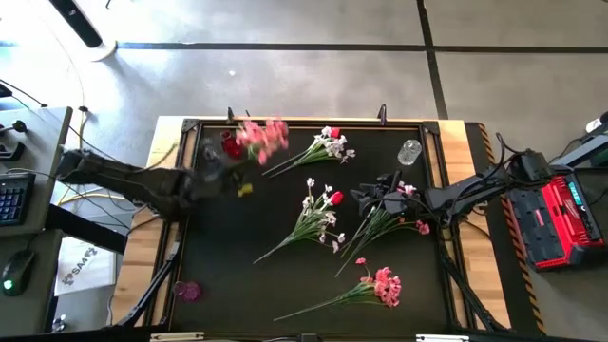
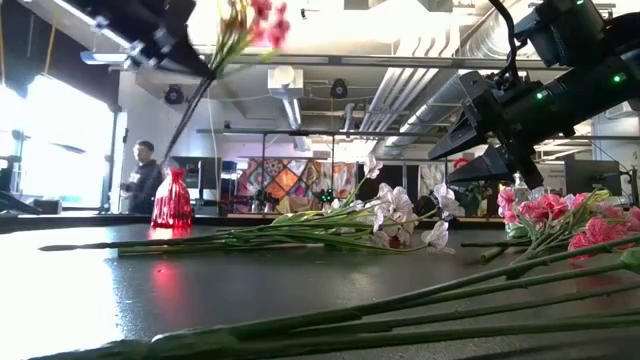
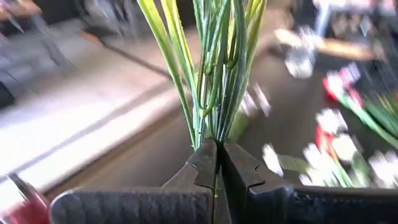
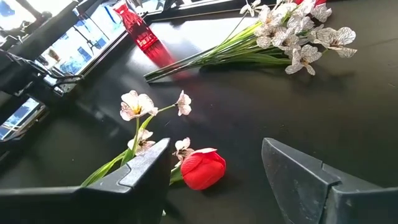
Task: Sort flowers into vase by color
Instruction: Put the middle left pink flower into the red vase
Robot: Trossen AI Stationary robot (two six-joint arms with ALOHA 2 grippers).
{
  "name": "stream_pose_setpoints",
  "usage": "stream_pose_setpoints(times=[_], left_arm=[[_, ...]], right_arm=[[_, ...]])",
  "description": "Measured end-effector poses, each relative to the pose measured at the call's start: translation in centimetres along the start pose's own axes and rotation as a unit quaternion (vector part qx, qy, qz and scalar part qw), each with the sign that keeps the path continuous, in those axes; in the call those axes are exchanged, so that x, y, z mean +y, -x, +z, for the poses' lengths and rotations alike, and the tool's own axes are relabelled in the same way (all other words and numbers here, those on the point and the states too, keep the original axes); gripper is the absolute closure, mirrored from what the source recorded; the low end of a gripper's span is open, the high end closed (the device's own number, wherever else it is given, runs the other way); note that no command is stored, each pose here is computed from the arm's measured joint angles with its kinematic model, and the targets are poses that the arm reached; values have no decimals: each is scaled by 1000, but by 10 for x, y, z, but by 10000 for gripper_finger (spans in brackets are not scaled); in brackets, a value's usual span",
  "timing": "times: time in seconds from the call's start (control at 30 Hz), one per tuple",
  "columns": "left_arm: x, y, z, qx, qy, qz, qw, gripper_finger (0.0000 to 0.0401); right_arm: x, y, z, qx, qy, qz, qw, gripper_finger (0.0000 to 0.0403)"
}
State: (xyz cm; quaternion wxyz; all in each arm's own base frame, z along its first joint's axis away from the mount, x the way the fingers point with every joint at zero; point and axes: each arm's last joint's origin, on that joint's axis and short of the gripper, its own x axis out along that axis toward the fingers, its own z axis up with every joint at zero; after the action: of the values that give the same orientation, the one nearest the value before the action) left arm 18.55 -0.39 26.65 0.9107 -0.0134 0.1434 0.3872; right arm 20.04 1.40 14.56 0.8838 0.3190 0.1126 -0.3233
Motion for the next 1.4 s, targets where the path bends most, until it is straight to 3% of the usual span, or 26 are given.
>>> stream_pose_setpoints(times=[0.27,0.63,0.8,1.1,1.4], left_arm=[[43,-20,41,-109,-15,92,990,401],[99,-42,57,-157,0,195,968,401],[119,-47,53,-158,29,222,962,401],[135,-58,13,-159,56,256,952,401],[134,-53,17,-181,34,244,952,401]], right_arm=[[5,7,-8,3,18,10,1000,167],[6,21,-24,10,27,-7,1000,167],[6,23,-27,14,30,-7,999,167],[5,23,-27,16,35,-12,999,167],[3,21,-25,11,34,-22,999,167]])
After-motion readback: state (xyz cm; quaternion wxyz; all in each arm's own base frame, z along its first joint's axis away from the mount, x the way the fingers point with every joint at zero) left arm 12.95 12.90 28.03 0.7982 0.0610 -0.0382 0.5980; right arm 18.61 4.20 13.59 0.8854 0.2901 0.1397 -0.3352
